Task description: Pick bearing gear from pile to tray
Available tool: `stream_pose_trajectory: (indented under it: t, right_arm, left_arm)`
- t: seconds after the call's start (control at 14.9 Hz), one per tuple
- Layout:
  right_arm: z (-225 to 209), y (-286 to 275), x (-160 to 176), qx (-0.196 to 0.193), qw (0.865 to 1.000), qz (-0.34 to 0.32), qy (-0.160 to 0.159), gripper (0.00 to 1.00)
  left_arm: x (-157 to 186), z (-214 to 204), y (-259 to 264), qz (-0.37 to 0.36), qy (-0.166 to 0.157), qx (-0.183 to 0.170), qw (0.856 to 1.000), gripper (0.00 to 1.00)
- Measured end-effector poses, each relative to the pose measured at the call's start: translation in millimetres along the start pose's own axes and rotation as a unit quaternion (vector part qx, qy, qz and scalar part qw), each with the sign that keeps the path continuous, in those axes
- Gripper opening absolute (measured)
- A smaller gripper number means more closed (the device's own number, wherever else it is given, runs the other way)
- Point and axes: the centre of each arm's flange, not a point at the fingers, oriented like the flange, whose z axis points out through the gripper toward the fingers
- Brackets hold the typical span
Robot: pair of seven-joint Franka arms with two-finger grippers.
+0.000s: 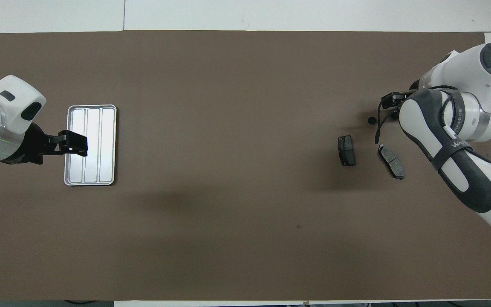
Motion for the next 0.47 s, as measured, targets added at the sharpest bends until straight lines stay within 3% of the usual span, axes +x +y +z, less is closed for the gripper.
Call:
stream_pose_trajectory:
  t: [0.47]
  right_arm:
    - [13,-1,-4,0.001,1.000,-0.011,-0.012,0.94]
  left_arm:
    - [-6,6,24,-0.030,0.003,0.001,1.000,1.00]
